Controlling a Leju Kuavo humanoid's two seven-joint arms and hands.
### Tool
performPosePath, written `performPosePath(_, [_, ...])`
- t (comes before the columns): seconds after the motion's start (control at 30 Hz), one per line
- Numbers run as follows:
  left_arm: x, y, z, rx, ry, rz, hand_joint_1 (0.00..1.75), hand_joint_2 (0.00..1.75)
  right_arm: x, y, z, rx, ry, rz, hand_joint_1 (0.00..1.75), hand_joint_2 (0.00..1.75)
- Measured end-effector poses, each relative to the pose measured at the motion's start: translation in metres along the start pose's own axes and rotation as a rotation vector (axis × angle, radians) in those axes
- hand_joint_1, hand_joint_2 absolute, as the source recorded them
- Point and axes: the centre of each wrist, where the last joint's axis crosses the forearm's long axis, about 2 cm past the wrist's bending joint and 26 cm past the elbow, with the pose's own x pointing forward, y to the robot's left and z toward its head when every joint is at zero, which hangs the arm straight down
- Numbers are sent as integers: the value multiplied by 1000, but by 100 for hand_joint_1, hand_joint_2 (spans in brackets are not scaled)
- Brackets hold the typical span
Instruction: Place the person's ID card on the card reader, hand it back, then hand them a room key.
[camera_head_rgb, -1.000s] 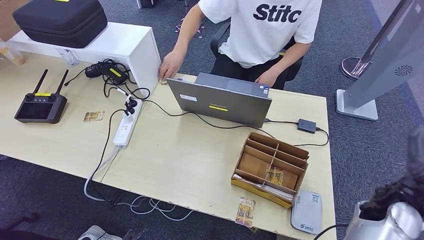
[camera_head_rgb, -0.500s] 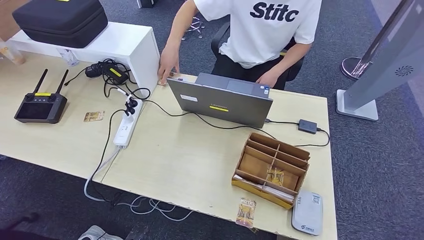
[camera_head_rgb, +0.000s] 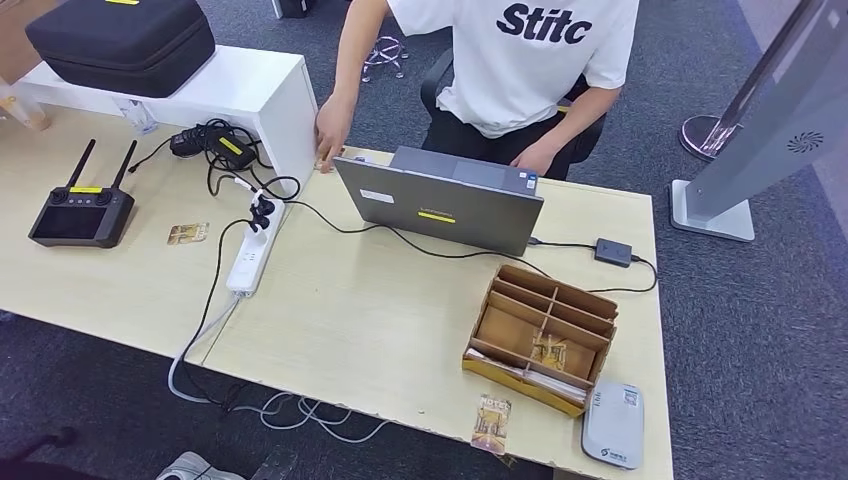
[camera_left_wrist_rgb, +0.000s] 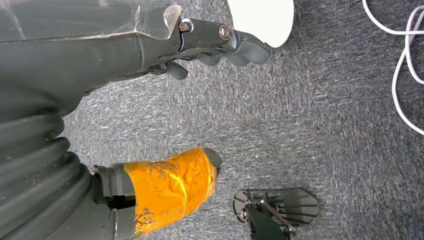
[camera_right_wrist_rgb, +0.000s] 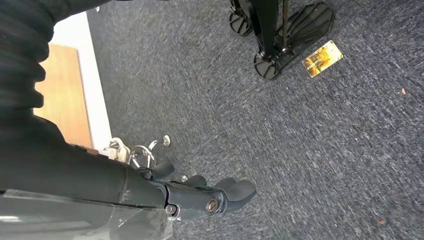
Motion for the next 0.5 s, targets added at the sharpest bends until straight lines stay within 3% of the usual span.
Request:
performPosePath(0.03, [0, 0, 0, 1, 0, 0, 0, 175, -1, 1, 0, 4, 7, -2, 0, 175])
performPosePath(0.17, [0, 2, 0, 3, 2, -1, 175, 175, -5, 2, 0, 15, 3, -5, 175, 175])
performPosePath(0.37, [-2, 3, 0, -12, 37, -28, 175, 175, -1, 2, 0, 124, -241, 82, 175, 175])
performPosePath(0.5, [-3, 3, 0, -19, 45, -45, 175, 175, 0, 6, 0, 199, -196, 180, 175, 175])
